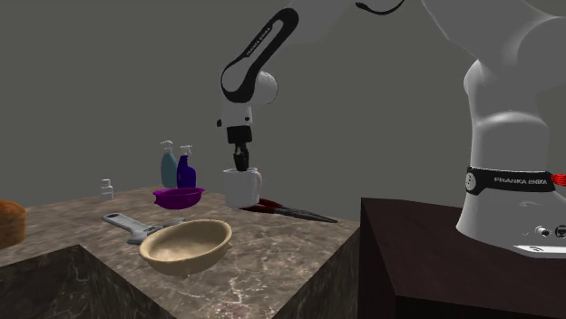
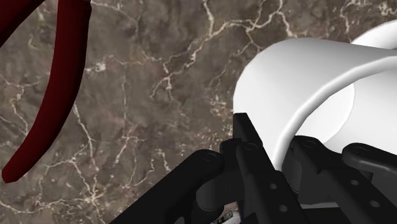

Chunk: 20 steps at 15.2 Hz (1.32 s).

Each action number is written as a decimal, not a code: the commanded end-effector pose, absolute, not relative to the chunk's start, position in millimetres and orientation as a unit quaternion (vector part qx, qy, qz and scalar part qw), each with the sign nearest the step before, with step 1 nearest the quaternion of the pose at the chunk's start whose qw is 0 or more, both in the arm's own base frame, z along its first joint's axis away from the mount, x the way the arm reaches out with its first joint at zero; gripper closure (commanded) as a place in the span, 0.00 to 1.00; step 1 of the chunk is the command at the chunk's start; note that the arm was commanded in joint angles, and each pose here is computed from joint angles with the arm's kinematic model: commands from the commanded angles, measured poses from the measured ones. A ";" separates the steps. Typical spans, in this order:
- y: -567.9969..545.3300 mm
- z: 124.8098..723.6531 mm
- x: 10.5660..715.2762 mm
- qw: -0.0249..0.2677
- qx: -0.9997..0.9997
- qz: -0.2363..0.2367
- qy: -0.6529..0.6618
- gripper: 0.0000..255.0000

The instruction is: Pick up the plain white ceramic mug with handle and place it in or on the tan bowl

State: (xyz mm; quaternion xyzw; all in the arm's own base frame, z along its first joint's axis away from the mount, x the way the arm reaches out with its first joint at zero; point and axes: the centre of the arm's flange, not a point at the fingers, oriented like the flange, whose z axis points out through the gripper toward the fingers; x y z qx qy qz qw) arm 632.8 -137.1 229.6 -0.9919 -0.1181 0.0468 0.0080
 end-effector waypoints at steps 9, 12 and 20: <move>-136.9 283.3 632.7 0.008 -0.992 0.047 -0.118 1.00; -136.9 299.1 632.7 0.008 -0.992 0.047 -0.118 1.00; -58.6 316.2 639.6 0.008 -0.992 0.047 -0.118 1.00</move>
